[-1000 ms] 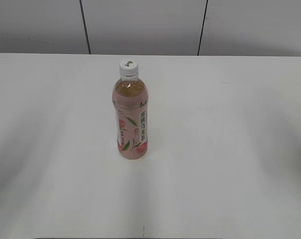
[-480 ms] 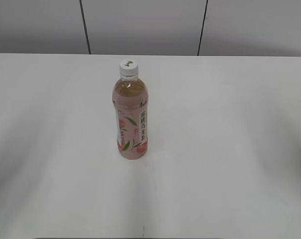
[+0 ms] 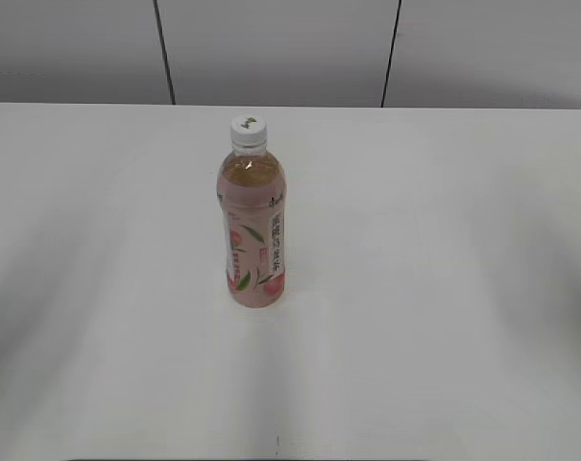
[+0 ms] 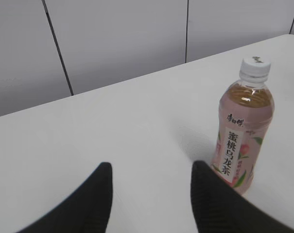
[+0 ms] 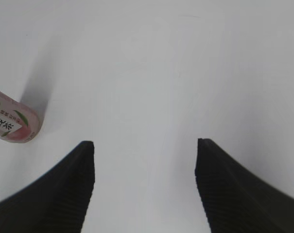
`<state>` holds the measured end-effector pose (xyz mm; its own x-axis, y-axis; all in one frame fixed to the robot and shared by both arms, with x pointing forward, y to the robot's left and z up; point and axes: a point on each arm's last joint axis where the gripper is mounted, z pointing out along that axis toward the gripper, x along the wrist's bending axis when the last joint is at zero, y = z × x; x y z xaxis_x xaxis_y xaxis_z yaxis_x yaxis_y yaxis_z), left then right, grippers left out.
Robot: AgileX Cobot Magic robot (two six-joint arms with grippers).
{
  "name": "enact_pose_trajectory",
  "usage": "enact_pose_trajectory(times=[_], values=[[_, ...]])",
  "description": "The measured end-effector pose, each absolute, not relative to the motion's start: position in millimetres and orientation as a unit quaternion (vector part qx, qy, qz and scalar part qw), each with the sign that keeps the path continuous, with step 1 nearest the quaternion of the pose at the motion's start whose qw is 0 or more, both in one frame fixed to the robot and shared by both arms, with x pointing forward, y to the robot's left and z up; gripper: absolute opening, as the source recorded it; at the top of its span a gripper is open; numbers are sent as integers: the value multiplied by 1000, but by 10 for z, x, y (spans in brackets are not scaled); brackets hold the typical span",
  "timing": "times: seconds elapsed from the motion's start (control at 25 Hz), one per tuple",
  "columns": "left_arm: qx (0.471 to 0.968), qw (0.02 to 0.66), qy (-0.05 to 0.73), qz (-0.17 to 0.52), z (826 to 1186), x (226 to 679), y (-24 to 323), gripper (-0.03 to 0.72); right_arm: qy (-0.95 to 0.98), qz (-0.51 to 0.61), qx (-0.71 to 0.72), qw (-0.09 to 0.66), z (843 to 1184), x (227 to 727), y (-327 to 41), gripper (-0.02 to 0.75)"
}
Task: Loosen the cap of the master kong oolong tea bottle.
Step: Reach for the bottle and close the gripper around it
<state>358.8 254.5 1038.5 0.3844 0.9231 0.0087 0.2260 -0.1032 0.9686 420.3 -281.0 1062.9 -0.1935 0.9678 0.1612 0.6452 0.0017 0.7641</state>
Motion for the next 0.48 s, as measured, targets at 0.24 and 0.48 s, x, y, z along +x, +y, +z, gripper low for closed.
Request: enact_pose_trajectory(times=[0.24, 0.48], values=[[650, 510, 444, 347, 10394, 3596, 2559, 330, 674, 377, 598, 215, 10630, 4204, -2811, 494], [649, 508, 444, 351, 10396, 3599, 2565, 330, 674, 377, 598, 215, 10630, 4204, -2810, 494]])
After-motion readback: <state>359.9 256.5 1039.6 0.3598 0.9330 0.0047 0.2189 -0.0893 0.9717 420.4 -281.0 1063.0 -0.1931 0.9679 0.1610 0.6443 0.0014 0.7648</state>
